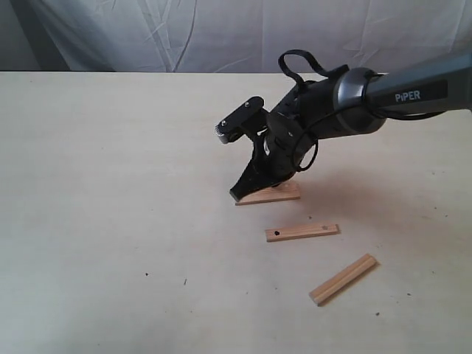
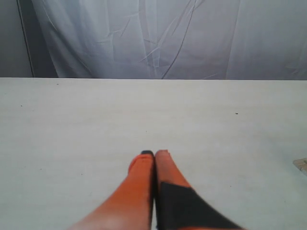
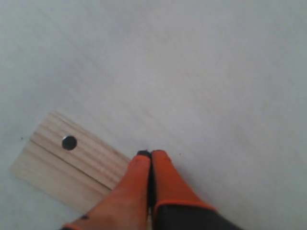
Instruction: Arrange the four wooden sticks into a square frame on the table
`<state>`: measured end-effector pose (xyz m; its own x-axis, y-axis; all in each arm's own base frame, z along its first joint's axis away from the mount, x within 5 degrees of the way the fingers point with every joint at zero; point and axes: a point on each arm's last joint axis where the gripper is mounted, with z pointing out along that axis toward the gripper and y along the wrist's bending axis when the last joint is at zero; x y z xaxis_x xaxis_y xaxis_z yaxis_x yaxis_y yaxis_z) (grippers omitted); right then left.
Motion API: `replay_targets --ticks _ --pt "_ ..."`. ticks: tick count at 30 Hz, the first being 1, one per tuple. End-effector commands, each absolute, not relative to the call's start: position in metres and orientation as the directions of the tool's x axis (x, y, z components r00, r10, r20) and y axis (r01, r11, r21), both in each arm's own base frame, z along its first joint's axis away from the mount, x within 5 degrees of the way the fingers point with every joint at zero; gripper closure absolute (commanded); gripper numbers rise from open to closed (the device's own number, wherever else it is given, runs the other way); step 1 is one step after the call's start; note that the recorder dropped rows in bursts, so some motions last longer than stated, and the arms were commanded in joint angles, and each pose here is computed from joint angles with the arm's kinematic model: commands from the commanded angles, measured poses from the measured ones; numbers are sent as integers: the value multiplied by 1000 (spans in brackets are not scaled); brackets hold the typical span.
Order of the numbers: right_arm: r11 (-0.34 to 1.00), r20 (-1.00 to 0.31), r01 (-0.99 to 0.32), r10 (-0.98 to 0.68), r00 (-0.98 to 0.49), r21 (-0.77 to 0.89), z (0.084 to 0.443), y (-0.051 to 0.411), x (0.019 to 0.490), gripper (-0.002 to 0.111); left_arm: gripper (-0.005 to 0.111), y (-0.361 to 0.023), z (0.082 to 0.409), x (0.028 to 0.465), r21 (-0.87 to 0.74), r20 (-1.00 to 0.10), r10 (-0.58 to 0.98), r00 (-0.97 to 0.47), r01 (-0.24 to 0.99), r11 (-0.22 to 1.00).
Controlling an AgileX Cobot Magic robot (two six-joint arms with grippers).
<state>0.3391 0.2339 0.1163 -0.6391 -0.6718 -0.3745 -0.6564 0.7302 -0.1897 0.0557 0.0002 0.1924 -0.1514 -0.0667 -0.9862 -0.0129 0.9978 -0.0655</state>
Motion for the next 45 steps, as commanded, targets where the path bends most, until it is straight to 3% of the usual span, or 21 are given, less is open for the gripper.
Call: replay_targets --ticks 1,8,13,25,39,45 --pt "766 -379 -619 -632 -676 -172 122 232 340 108 107 0 192 56 -67 -987 -69 -143 -18 998" --pt "802 -354 -583 -587 -729 -129 130 230 335 108 107 0 192 56 -67 -987 -69 -143 -18 998" --pt "814 -265 -569 -577 -773 -112 110 228 330 108 107 0 192 56 -67 -987 -69 -143 -18 998" --pt "799 -78 -591 -599 -797 -109 111 218 316 108 107 0 192 56 -67 -987 -69 -143 -18 998" --pt "825 -231 -564 -556 -798 -40 172 218 311 108 107 0 192 56 -67 -987 -69 -143 -18 998" --pt "870 -247 -492 -472 -846 22 177 200 323 108 107 0 192 56 -67 -987 -69 -143 -18 998"
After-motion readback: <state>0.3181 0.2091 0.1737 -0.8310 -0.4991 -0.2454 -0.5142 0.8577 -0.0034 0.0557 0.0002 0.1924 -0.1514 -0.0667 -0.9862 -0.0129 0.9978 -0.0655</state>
